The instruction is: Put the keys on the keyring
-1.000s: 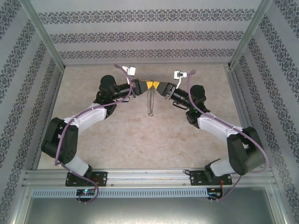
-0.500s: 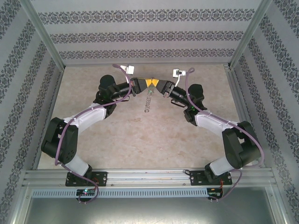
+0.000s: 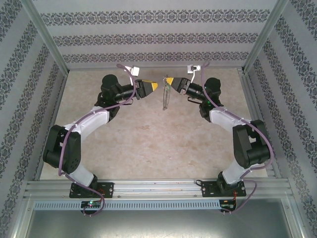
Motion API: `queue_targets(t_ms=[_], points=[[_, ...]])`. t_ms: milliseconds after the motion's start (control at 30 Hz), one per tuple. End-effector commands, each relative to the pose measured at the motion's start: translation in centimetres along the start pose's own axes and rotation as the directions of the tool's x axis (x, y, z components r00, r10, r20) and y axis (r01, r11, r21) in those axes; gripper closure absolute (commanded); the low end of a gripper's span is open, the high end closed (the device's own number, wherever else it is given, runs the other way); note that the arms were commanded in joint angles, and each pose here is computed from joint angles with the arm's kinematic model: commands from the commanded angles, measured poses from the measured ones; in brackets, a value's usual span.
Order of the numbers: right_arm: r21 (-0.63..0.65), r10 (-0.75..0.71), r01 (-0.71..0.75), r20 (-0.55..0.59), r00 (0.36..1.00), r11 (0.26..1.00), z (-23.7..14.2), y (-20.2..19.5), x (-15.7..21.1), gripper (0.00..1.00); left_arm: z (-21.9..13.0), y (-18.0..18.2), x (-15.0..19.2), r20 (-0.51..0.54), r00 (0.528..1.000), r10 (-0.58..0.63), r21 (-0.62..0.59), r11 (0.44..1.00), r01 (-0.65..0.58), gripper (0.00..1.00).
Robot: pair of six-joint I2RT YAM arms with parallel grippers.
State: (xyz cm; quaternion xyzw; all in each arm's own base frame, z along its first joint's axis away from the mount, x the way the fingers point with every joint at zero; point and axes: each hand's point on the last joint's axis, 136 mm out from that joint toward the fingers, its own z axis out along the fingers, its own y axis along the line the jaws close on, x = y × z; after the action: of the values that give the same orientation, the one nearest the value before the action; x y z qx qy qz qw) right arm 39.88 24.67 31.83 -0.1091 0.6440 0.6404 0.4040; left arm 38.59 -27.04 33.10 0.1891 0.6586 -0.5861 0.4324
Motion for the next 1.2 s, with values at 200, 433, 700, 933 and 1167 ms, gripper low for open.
queue_targets(t_ms=[200, 433, 700, 933, 1167], points=[[-0.164, -0.073, 0.046, -0.161, 0.984, 0.985, 1.9, 1.4, -0.9, 1.00, -0.2, -1.1, -1.6, -0.093, 0.995, 0.047, 0.091, 0.995, -0.038, 0.67], [-0.207, -0.070, 0.015, -0.262, 0.963, 0.978, 2.6, 1.0, -0.6, 1.00, -0.2, 0.0, -1.4, -0.145, 0.989, 0.013, 0.111, 0.994, 0.003, 0.66], [-0.185, -0.073, 0.021, -0.283, 0.956, 0.982, 2.5, 0.8, 0.0, 1.00, 0.3, 0.7, -1.8, -0.153, 0.988, 0.007, 0.114, 0.993, 0.011, 0.67], [-0.173, -0.080, 0.031, -0.283, 0.956, 0.984, 2.0, 1.0, 0.2, 1.00, 0.8, 1.7, -1.5, -0.159, 0.987, -0.025, 0.118, 0.992, 0.044, 0.67], [-0.175, -0.084, 0.034, -0.285, 0.955, 0.984, 1.9, 1.3, 0.4, 1.00, 0.8, 2.5, -1.2, -0.150, 0.988, -0.026, 0.097, 0.994, 0.041, 0.66]])
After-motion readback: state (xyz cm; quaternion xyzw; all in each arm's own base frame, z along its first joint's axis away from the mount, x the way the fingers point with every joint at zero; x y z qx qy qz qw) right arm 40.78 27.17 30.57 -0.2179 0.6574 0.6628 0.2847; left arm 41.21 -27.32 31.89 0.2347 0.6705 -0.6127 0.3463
